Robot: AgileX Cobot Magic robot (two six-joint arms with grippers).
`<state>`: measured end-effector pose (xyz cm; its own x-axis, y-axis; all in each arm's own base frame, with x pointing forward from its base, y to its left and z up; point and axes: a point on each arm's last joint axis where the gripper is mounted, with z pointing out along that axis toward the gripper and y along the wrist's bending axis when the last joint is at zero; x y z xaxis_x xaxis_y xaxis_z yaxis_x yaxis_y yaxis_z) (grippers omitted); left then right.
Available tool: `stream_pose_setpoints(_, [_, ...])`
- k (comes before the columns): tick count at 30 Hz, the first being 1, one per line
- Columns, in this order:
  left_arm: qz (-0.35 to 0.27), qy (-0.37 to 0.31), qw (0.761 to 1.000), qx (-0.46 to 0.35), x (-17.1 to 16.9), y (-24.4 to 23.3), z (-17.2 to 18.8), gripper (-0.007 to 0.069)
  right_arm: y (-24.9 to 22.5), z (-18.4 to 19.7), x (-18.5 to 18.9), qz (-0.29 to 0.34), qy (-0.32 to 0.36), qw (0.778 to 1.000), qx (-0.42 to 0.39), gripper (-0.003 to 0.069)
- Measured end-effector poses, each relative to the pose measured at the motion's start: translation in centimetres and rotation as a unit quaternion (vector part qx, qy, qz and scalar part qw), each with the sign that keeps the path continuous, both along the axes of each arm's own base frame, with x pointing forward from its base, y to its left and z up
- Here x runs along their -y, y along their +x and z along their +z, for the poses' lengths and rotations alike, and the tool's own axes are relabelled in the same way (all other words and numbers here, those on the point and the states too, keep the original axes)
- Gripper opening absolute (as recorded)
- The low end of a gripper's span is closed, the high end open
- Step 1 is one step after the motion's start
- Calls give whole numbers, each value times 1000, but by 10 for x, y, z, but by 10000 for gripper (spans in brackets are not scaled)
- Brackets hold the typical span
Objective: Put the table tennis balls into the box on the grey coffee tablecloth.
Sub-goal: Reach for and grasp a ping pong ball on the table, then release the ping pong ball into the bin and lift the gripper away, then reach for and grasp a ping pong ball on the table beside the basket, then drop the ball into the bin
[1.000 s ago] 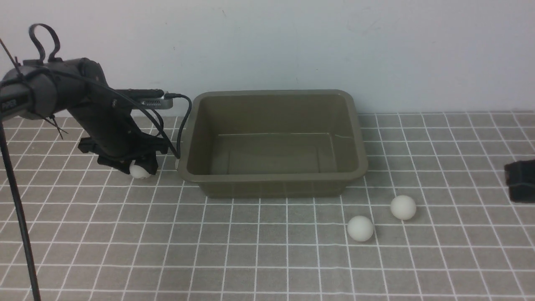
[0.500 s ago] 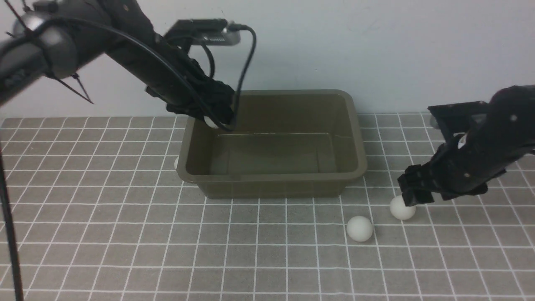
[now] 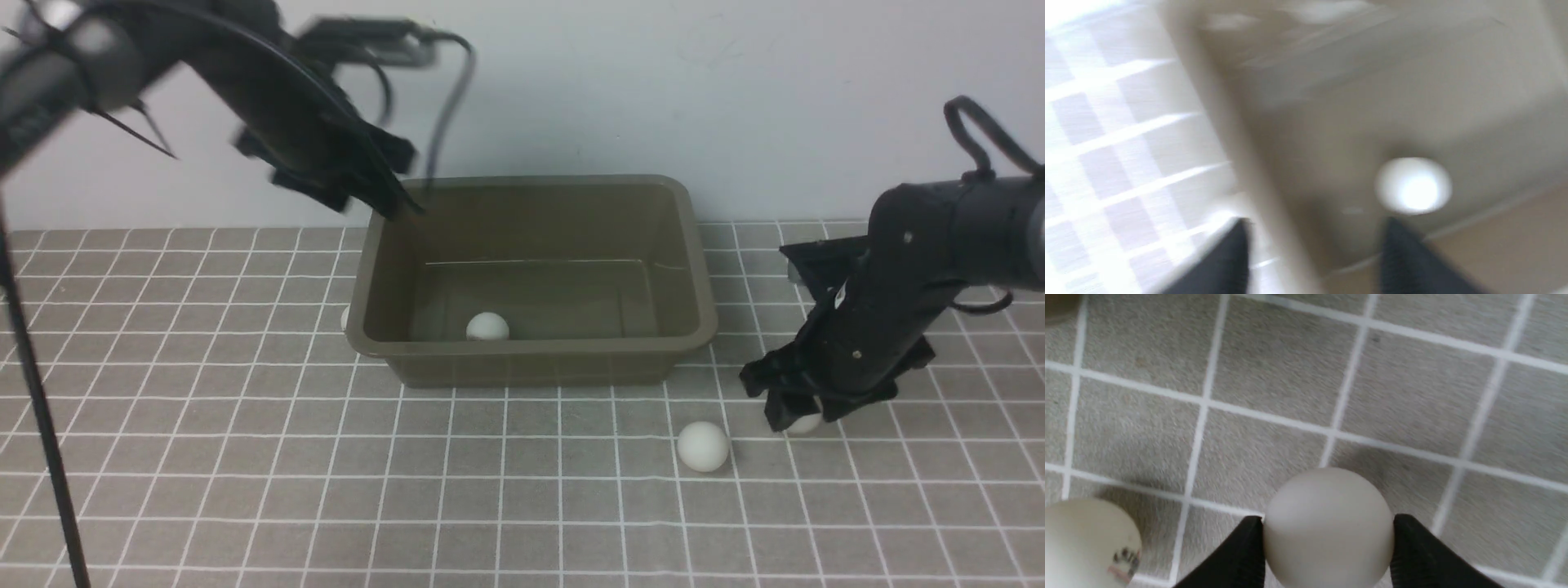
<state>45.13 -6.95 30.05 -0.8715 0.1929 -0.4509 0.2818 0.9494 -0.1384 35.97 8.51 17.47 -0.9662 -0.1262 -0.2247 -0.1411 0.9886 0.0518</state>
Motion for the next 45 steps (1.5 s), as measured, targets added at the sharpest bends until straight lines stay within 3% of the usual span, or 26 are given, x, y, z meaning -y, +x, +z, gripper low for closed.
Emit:
stream_pose_setpoints(1, [18, 1, 1000, -2, -17, 1, 3, 111, 0, 15, 0, -5, 5, 1000, 13, 359])
stream_pose_setpoints(3, [55, -1, 998, -12, -51, 3, 1, 29, 1, 49, -4, -9, 26, 998, 56, 359])
stream_pose_setpoints(6, [77, -9, 996, -37, -76, 6, -14, 4, 3, 85, -17, 6, 59, 992, 113, 359])
stream_pose_setpoints(9, [56, -23, 996, -72, -81, 12, -43, 14, 9, 119, -47, 49, 111, 978, 172, 359])
stream_pose_setpoints(12, [25, -47, 994, -100, -72, 19, -71, 71, 21, 122, -67, 67, 138, 972, 179, 359])
stream_pose_setpoints(17, [-3, -71, 989, -132, -48, 28, -110, 304, 62, 83, -95, 84, 145, 978, 121, 386])
stream_pose_setpoints(18, [-6, -71, 989, -130, -43, 30, -114, 379, 67, 77, -97, 86, 143, 981, 101, 423])
stream_pose_setpoints(22, [-12, -70, 989, -126, -29, 34, -128, 529, 68, 84, -99, 104, 133, 983, 66, 550])
stream_pose_setpoints(25, [-17, -68, 989, -127, -21, 36, -136, 588, 65, 99, -96, 123, 116, 984, 65, 590])
stream_pose_setpoints(29, [-24, -53, 989, -137, -16, 35, -145, 549, 62, 117, -87, 133, 73, 985, 85, 594])
stream_pose_setpoints(33, [-25, -17, 988, -151, -19, 33, -150, 336, 55, 135, -77, 124, 36, 986, 109, 518])
stream_pose_setpoints(37, [-9, 36, 989, -142, -34, 36, -127, 343, 29, 151, -61, 101, 16, 988, 112, 335])
stream_pose_setpoints(41, [8, 31, 997, -65, -43, 41, -67, 343, -8, 135, -47, 68, 18, 996, 57, 155])
stream_pose_setpoints(45, [-31, -62, 998, 6, -15, 32, -8, 343, -42, 99, -44, 51, 41, 998, -7, 111])
